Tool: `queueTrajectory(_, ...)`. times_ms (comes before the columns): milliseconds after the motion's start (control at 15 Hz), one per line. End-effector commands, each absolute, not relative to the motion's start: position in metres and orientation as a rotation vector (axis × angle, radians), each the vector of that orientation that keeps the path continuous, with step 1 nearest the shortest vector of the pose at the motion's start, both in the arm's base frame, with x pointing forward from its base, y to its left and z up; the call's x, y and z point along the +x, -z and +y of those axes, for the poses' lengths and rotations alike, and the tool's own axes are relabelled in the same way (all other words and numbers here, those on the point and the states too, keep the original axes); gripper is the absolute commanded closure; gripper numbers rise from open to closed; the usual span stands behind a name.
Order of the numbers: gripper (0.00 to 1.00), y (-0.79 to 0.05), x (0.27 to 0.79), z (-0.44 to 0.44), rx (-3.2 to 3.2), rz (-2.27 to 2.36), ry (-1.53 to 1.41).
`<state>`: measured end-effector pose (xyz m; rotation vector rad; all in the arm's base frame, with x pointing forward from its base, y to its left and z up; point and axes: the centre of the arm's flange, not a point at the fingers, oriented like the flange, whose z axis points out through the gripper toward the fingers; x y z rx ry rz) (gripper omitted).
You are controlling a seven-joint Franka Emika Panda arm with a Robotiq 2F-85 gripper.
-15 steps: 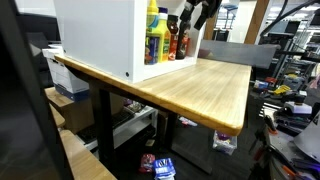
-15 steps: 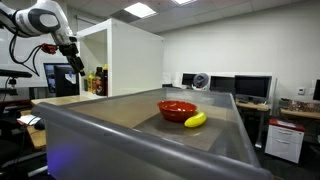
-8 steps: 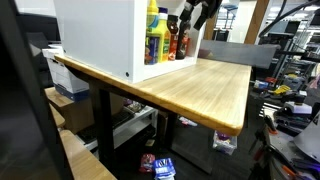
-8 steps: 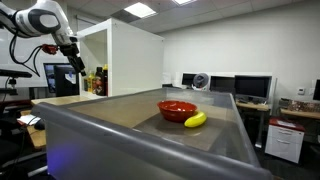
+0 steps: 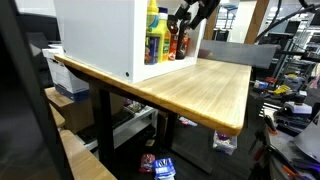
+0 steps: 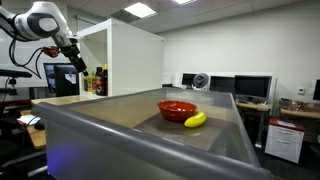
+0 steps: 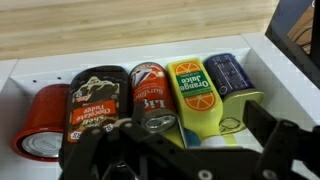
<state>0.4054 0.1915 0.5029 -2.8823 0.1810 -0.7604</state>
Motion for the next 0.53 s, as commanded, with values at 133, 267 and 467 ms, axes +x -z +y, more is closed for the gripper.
queueTrajectory(133,0.00,-0.495,0.400,0.202,-2.850,0.067,0.858)
queueTrajectory(267,0.00,-0.493,0.402,0.209,-2.835,0.030,0.889)
queueTrajectory(467,0.00,-0.493,0.410,0.216,-2.816,0.005,0.899)
